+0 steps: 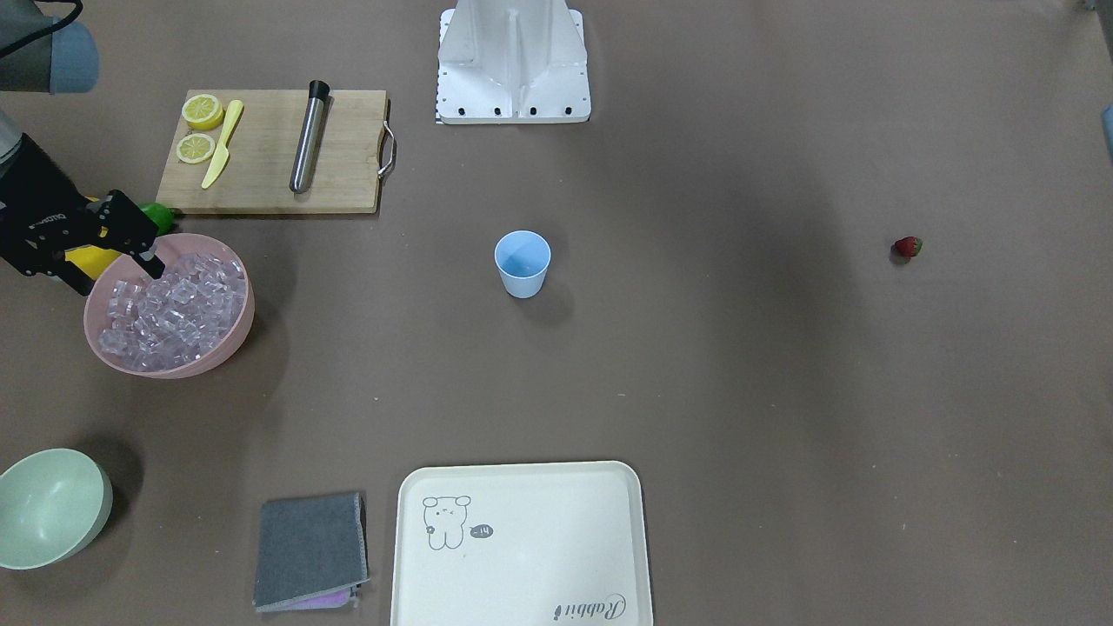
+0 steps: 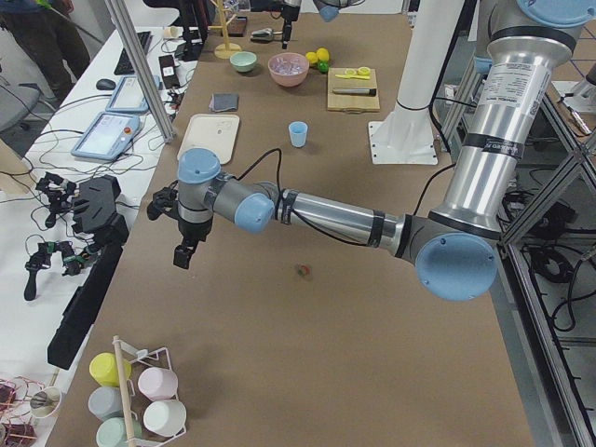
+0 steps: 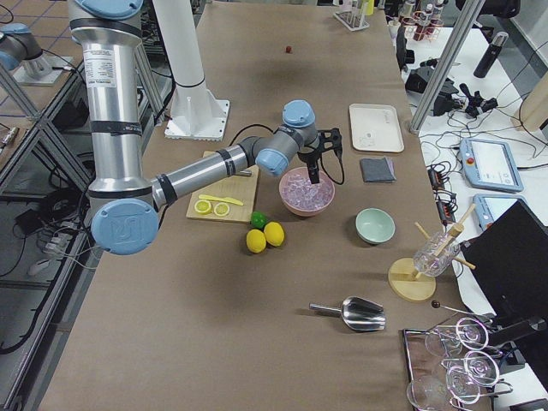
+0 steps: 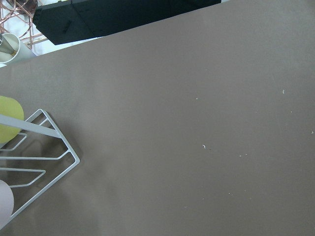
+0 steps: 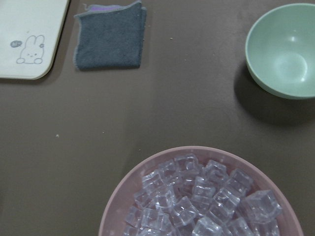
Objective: Put ice and strawberries in cup
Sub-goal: 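Move the right gripper back over the pink ice bowl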
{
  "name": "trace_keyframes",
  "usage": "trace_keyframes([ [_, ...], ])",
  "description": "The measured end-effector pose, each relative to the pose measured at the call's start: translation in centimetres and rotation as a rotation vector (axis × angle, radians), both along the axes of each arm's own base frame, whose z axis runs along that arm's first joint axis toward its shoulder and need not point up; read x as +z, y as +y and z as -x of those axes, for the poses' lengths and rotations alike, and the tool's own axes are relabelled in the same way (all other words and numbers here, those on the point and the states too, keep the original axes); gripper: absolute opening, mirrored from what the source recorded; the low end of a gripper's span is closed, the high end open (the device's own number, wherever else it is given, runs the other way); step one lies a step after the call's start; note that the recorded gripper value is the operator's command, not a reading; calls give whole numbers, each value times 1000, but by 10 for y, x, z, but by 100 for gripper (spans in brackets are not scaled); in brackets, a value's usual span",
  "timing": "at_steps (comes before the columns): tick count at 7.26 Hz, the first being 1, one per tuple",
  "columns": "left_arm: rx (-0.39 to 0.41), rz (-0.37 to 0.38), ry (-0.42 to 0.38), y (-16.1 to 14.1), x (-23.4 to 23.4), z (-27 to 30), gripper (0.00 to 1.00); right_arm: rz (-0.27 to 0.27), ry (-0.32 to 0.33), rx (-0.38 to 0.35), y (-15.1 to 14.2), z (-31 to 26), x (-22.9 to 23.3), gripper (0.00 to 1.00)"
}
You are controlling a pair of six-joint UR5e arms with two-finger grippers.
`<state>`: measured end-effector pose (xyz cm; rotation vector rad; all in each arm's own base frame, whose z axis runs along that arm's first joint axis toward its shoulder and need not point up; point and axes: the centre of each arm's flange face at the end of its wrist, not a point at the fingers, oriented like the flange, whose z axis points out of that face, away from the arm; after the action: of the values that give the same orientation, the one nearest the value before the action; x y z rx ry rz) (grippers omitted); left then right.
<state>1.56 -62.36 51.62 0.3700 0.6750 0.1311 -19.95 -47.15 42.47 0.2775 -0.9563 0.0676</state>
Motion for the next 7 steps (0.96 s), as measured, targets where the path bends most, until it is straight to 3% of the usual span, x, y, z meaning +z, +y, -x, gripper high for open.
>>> trace_keyframes([
  [2, 3, -13, 2, -6, -9, -3, 98, 47, 24, 37, 2, 16, 12, 88],
  [7, 6, -25, 3, -11, -17, -5, 98, 71, 106, 56, 4, 69, 37, 87],
])
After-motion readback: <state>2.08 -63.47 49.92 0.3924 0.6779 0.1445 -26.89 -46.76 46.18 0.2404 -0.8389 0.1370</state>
